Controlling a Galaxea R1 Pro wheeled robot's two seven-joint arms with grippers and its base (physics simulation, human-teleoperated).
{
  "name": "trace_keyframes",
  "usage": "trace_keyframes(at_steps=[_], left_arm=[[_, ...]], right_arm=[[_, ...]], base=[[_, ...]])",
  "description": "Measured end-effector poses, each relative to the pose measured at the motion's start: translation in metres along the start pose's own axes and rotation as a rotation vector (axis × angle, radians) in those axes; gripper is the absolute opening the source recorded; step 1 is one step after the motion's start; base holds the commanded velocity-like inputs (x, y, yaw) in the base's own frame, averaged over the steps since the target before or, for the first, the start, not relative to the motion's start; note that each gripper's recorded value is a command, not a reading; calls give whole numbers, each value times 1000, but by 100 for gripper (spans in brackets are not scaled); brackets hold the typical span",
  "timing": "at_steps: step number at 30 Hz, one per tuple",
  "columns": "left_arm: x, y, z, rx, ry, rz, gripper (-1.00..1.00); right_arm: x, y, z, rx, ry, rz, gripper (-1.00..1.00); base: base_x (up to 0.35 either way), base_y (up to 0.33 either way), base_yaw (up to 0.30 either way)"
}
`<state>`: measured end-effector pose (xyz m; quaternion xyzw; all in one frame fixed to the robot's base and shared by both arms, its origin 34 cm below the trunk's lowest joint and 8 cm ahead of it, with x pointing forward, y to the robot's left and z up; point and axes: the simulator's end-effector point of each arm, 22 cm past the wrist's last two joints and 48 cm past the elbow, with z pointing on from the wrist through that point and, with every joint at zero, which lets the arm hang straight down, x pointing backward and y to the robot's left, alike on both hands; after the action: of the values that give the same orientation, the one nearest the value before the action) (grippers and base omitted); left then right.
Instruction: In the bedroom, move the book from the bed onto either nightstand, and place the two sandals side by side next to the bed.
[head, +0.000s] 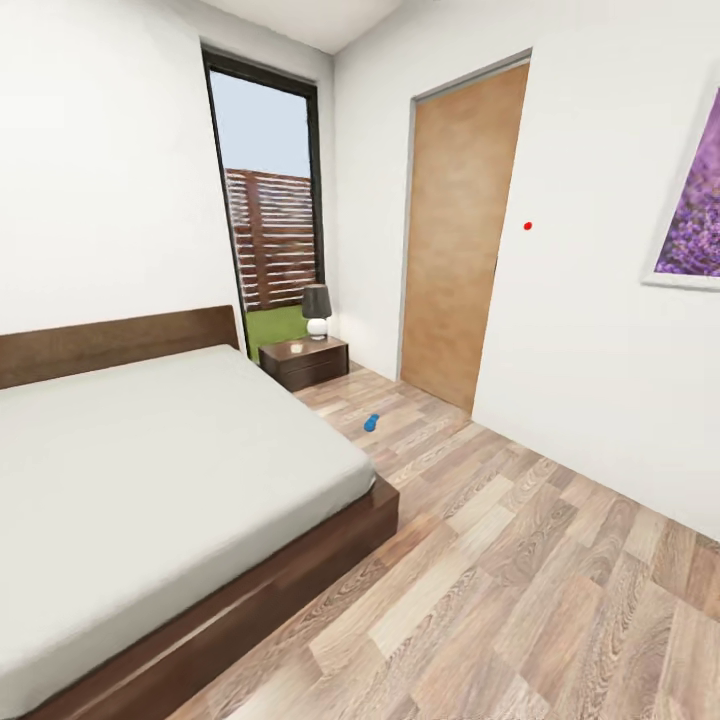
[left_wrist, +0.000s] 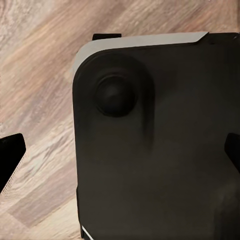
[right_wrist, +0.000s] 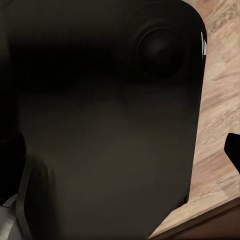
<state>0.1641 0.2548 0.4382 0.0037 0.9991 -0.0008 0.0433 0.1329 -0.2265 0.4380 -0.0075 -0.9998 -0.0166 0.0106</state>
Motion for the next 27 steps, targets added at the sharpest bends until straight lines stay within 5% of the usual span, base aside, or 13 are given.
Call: trace_keyframes(at_steps=[27], left_arm=[[0,1,0,0,0,2,100]], right_arm=[[0,0,0,0,0,0,100]], base=[[0,0,-293]])
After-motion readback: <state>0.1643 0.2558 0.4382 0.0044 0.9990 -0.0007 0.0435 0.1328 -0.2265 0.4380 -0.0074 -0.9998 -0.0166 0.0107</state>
